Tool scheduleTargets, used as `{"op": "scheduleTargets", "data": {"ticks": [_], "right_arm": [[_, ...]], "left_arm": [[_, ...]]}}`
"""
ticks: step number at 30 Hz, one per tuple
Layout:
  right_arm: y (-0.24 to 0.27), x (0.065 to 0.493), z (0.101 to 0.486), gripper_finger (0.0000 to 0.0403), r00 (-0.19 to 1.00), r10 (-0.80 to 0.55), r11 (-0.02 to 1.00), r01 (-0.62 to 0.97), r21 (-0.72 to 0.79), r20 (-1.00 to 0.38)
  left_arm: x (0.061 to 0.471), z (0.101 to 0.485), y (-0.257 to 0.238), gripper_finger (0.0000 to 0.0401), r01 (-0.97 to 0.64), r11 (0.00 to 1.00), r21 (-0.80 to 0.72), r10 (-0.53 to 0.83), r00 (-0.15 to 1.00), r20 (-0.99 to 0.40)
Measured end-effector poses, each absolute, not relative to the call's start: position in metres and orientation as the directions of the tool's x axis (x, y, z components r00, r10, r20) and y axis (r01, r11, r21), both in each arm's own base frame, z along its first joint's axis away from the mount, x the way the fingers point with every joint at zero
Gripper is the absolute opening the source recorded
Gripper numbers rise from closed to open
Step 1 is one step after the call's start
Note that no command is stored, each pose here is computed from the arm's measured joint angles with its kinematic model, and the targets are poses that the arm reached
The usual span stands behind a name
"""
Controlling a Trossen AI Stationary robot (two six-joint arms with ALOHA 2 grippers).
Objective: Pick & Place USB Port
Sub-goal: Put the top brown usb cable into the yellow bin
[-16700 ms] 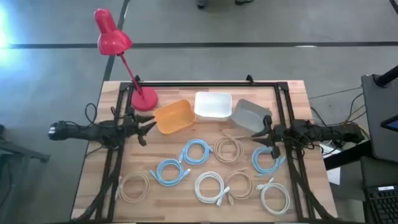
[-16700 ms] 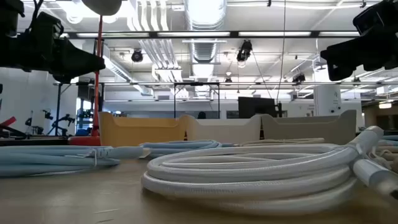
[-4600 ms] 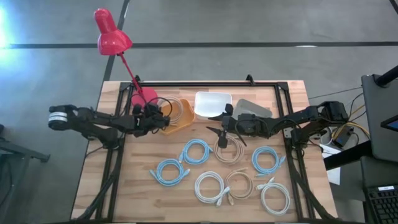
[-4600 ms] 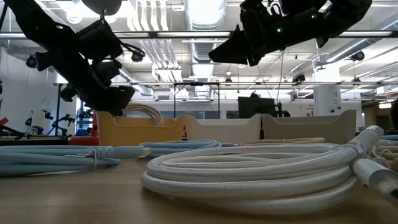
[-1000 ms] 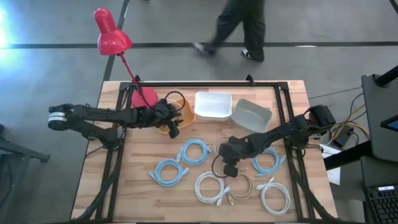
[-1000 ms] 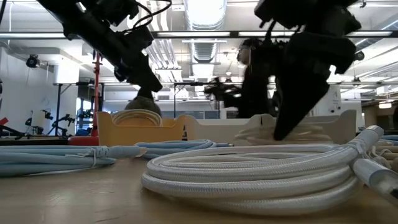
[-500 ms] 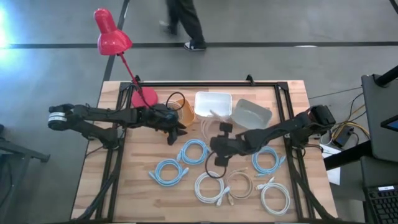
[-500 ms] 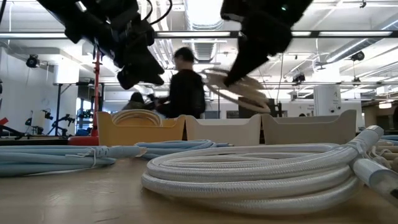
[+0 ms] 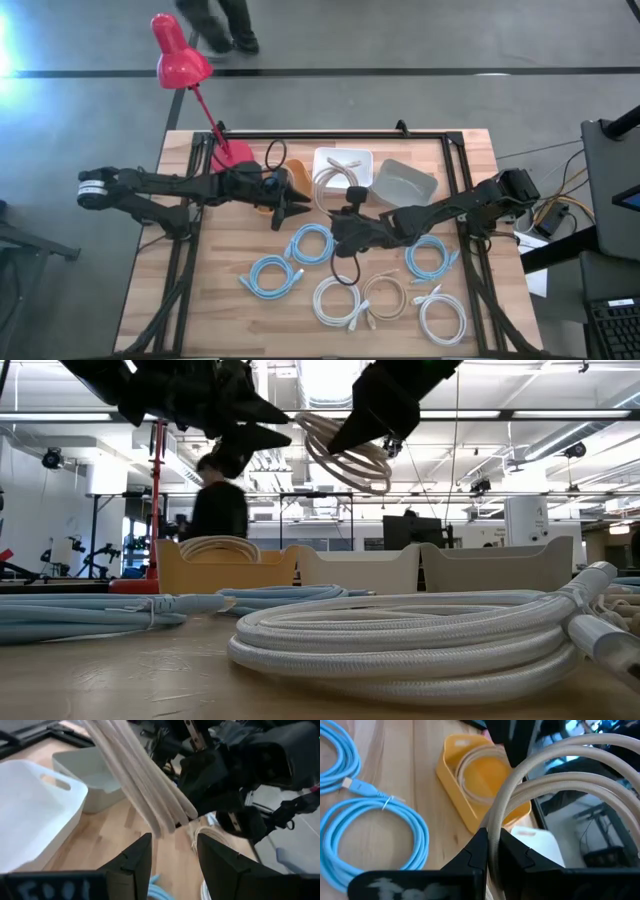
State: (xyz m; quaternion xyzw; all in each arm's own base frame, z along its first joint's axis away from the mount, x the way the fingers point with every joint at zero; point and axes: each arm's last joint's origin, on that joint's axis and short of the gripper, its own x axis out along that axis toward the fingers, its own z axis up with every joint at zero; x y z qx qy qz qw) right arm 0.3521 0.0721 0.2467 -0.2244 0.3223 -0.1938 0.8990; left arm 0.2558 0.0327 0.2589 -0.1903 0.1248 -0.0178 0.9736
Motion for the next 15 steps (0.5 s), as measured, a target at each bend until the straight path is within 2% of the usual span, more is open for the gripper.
{"op": "scheduleTargets", "data": {"ticks": [15], "right_arm": [[0.0677,0.3561,0.2505,0.0026,0.734,-0.509,0.791,0.193,-0.58,-0.451]], "left_arm": [[0.2576,0.2686,0.032,0.0153,0.063,0.946,-0.318,-0.111,0.984,-0.136]]}}
